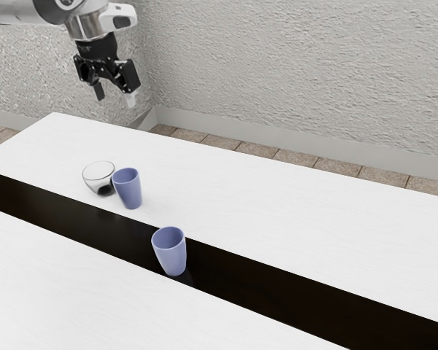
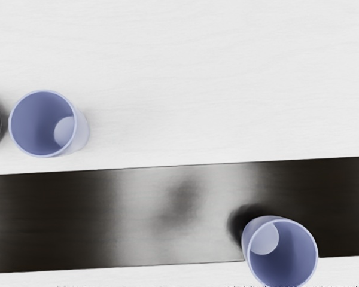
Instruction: Place the left cup onto the right cup
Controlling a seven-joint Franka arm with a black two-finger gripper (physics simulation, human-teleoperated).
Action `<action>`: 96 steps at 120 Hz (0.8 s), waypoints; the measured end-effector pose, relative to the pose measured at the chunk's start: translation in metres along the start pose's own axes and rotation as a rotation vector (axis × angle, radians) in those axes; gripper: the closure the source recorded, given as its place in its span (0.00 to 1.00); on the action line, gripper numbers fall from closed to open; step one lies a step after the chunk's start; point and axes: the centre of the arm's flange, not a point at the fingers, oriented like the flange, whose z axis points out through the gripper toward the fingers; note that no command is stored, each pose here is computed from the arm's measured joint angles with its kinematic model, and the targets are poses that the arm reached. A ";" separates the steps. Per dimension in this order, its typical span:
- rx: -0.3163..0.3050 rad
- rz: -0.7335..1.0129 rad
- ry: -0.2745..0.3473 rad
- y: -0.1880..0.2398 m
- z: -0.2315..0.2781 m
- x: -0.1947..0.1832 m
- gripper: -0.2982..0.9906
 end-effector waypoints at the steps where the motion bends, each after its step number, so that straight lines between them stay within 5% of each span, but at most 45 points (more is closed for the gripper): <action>1: 0.000 0.000 -0.001 0.000 0.000 0.000 0.24; 23: 0.003 -0.070 -0.052 -0.039 0.036 -0.003 0.25; 52: 0.037 -0.243 -0.134 -0.146 0.190 0.029 0.24; 72: 0.004 -0.269 -0.128 -0.154 0.260 0.044 0.24; 96: -0.031 -0.222 -0.052 -0.122 0.268 0.068 0.25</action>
